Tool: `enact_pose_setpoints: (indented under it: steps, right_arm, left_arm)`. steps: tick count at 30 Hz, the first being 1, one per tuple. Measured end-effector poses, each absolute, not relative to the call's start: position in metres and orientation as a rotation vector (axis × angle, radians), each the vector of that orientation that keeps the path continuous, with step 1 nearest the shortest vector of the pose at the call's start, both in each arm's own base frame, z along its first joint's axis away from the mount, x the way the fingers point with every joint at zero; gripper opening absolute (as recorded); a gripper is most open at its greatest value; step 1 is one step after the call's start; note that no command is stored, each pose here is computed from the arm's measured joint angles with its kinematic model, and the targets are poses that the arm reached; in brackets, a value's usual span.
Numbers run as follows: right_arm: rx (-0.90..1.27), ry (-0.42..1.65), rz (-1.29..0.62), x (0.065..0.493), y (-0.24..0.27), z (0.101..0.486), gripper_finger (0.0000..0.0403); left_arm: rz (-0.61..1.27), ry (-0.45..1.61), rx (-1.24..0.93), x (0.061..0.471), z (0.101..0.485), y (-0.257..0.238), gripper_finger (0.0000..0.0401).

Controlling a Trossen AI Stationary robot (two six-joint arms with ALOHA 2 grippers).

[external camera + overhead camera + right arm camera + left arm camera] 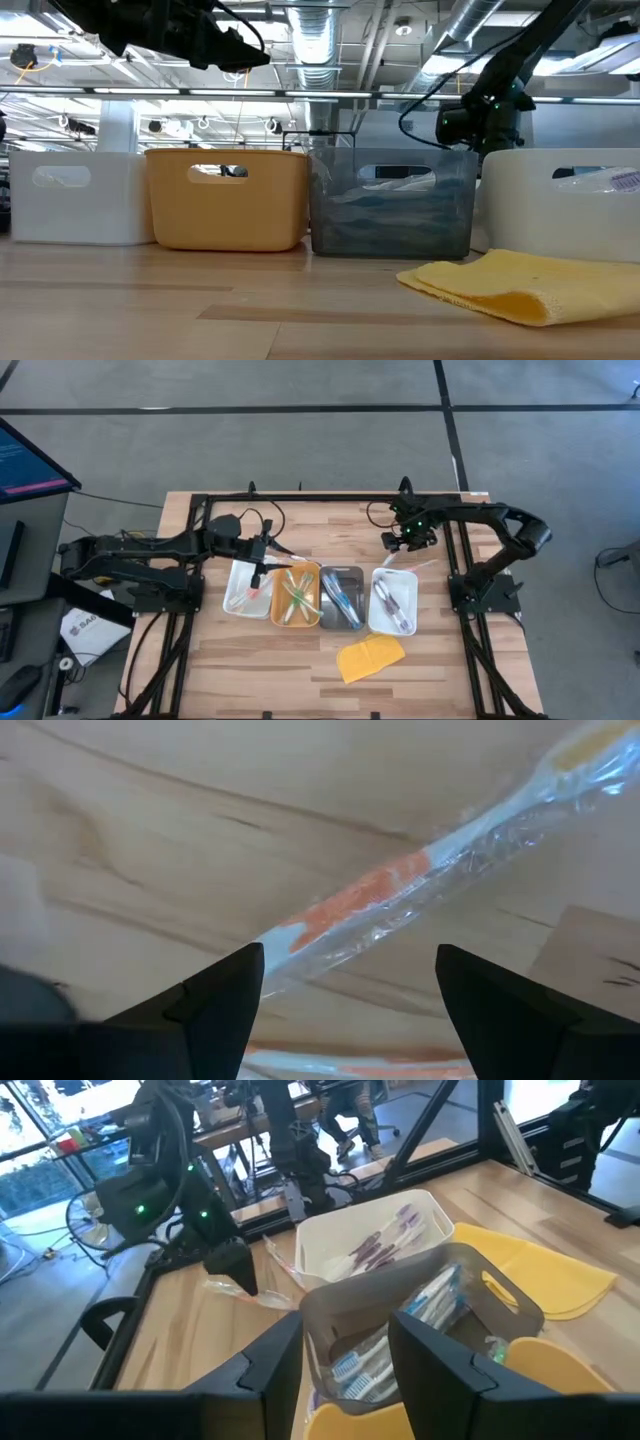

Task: Pick & Place Toothbrushes
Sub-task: Put the orange toothbrush into the left white bin

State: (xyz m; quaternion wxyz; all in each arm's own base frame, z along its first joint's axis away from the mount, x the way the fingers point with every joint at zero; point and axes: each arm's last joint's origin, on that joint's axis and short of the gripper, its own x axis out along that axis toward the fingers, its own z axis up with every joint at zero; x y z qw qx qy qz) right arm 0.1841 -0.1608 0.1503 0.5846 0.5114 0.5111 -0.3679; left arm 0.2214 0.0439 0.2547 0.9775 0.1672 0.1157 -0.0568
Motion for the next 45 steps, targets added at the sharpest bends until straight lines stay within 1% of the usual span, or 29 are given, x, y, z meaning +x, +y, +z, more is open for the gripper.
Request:
enact_pose_setpoints:
  steps: [6,10,15,18,21,24,31,35,37,40,42,45]
  right_arm:
    - [1.206,1.219,-0.866,0.19,-0.166,0.133,0.0291]
    - [1.206,1.23,-0.871,0.192,-0.17,0.132,0.0291]
    - [1.102,1.195,-0.902,0.2,-0.18,0.141,0.0288]
    - [1.049,1.153,-0.928,0.204,-0.187,0.144,0.0275]
    - [1.042,1.149,-0.922,0.207,-0.188,0.139,0.025]
    - [1.043,1.177,-0.911,0.209,-0.189,0.134,0.0212]
    - [1.0,1.248,-0.888,0.208,-0.188,0.127,0.009]
    - [0.953,1.267,-0.858,0.209,-0.19,0.133,0.0022]
    - [0.92,1.271,-0.854,0.21,-0.191,0.138,0.0014]
    - [0.889,1.231,-0.819,0.216,-0.193,0.151,0.0028]
    - [0.86,1.204,-0.801,0.22,-0.193,0.161,0.003]
    - [0.799,1.164,-0.776,0.225,-0.192,0.178,0.0013]
  left_arm:
    - [-0.146,0.228,0.328,0.222,0.255,0.041,0.0145]
    - [-0.155,0.232,0.31,0.222,0.254,0.039,0.0145]
    - [-0.157,0.239,0.302,0.222,0.253,0.039,0.0145]
    - [-0.158,0.243,0.299,0.222,0.253,0.039,0.0145]
    - [-0.156,0.245,0.283,0.222,0.253,0.039,0.0145]
    - [-0.158,0.259,0.277,0.221,0.252,0.039,0.0145]
    - [-0.158,0.267,0.253,0.221,0.251,0.038,0.0145]
    - [-0.158,0.267,0.253,0.221,0.251,0.038,0.0145]
    - [-0.158,0.267,0.253,0.221,0.251,0.038,0.0145]
    - [-0.157,0.267,0.248,0.221,0.251,0.038,0.0145]
    - [-0.154,0.267,0.229,0.221,0.251,0.038,0.0145]
    - [-0.152,0.269,0.215,0.221,0.251,0.038,0.0145]
